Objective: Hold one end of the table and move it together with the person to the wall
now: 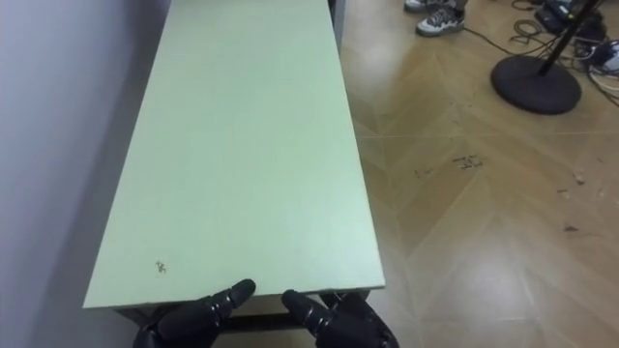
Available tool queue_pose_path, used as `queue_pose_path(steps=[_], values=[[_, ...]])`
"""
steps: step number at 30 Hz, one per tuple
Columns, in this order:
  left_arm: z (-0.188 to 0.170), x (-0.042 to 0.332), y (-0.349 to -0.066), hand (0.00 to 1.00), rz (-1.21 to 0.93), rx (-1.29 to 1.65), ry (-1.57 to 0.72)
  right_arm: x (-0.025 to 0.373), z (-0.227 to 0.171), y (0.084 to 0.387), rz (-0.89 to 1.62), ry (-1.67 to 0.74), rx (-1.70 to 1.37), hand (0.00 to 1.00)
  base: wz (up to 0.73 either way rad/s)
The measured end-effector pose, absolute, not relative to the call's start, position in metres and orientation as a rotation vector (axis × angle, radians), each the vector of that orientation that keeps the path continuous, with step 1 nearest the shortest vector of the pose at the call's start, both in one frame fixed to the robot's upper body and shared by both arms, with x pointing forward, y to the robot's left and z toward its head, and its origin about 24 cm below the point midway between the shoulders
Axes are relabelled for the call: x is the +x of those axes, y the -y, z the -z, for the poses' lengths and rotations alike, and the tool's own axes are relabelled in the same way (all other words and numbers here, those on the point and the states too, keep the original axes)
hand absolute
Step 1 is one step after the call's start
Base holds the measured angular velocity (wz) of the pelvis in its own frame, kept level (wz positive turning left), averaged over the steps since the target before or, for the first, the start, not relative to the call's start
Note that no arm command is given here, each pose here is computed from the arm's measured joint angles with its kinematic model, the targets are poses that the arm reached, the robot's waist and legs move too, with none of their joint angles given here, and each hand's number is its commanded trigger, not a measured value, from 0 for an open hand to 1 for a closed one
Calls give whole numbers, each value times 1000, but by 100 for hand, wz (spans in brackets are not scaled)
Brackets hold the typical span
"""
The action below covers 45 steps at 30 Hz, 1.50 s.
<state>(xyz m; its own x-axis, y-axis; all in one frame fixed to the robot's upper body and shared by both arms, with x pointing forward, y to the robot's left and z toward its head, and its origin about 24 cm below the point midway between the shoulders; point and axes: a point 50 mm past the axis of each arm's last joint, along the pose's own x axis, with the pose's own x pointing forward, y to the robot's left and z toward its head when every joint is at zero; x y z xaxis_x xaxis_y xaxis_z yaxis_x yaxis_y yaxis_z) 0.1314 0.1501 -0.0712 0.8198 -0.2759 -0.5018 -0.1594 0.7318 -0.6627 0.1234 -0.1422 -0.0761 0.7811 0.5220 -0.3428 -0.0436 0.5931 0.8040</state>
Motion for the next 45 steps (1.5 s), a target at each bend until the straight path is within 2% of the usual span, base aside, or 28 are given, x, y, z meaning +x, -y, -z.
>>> queue_pose_path(steps=[10,17,26,36,41,45], values=[[75,132,-158,0,239,-405,-670,121,89,147,-436,-675,745,0,0],[80,129,-148,0,407,-217,-708,116,99,146,-506,-768,602,0,-3],[96,120,-164,0,419,100,-799,110,117,161,-458,-884,434,0,0],[130,93,-197,0,60,94,-934,84,145,190,-177,-1048,388,0,0],[149,53,-228,0,-280,87,-1072,53,160,212,64,-1157,389,0,1],[153,24,-246,0,-449,124,-1166,27,167,220,142,-1264,347,0,0]])
